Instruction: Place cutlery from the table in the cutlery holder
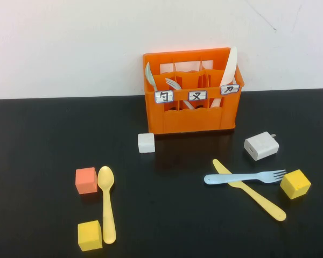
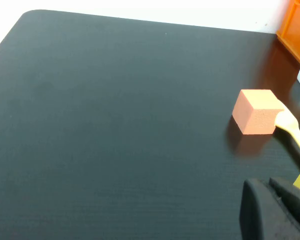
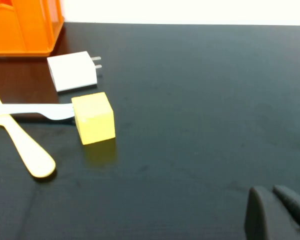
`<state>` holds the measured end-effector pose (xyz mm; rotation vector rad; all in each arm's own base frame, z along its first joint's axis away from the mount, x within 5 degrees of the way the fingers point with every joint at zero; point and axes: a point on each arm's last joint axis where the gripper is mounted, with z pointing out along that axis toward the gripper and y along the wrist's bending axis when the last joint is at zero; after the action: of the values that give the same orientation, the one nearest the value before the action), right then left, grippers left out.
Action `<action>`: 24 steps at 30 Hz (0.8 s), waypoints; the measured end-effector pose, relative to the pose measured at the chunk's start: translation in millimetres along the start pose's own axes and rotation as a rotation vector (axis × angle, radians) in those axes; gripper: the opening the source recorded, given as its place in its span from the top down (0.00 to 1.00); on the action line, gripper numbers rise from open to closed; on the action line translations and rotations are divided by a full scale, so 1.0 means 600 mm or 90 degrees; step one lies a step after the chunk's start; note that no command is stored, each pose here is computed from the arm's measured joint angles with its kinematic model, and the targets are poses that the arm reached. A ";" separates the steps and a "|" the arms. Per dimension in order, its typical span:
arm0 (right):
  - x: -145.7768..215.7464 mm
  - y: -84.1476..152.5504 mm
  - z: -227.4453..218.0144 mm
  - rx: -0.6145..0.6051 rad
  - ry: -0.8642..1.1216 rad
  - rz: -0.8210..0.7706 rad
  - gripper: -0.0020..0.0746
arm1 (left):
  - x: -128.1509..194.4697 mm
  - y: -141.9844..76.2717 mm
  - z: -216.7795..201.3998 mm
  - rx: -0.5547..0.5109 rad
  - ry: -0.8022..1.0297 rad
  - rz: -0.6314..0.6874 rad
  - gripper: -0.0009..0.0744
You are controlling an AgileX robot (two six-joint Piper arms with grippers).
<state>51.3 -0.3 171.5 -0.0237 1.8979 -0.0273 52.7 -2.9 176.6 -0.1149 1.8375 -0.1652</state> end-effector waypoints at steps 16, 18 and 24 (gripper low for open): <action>0.000 0.000 0.000 0.000 0.000 -0.001 0.98 | 0.000 0.001 0.000 -0.002 0.000 0.006 0.99; 0.000 0.000 0.000 0.000 0.000 -0.001 0.98 | 0.000 0.001 0.000 -0.002 0.000 0.006 0.99; 0.000 0.000 0.000 0.000 0.000 -0.008 0.98 | 0.000 0.001 0.000 -0.002 0.000 0.006 0.99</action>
<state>51.3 -0.4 171.5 -0.0348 1.8978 -0.0362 52.7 -2.6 176.6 -0.1081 1.8375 -0.1547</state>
